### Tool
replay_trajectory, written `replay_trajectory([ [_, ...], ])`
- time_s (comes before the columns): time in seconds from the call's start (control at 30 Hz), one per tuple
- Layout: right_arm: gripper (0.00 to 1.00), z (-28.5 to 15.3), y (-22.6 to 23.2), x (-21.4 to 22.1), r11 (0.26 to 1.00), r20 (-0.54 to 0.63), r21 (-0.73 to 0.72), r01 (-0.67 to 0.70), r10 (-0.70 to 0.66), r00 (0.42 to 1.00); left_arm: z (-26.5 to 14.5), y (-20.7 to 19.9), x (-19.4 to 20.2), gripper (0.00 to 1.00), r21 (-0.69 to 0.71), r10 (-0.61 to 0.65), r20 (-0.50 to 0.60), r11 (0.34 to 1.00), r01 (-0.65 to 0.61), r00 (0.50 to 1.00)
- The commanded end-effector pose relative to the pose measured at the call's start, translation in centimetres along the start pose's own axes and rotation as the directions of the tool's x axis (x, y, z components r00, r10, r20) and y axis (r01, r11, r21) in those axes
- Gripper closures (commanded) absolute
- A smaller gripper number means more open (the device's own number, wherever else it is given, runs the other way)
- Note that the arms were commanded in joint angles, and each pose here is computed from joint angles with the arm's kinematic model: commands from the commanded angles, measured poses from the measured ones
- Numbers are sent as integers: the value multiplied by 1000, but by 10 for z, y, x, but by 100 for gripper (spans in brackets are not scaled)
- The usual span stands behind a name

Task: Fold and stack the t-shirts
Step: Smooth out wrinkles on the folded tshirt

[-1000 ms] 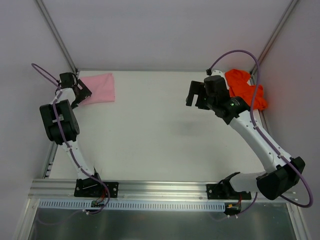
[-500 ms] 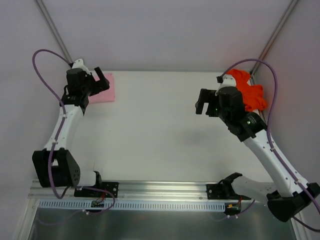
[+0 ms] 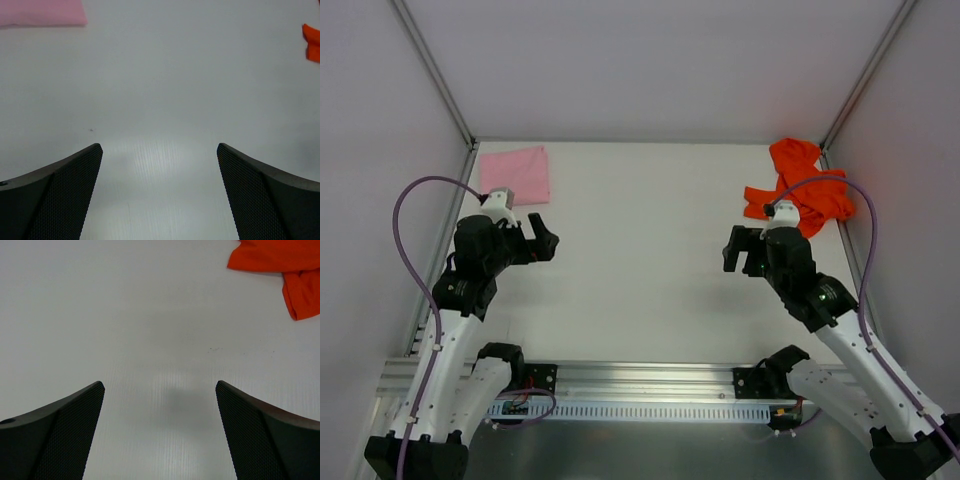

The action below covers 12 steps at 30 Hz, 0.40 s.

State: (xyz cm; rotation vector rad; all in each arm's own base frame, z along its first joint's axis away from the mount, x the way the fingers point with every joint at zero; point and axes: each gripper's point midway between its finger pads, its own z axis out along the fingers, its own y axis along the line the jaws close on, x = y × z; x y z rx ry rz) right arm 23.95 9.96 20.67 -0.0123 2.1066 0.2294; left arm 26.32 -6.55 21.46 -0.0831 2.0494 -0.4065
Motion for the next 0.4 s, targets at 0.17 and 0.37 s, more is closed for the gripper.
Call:
replay_trajectory([
  [0.17,4,2,9,-7,998,45,-43,-41,43,998,1,5,33,1,20,37,-94,999,-35,995],
  [0.37,4,2,10,-9,998,54,-45,-41,43,998,6,8,31,1,5,32,-94,999,-32,995],
])
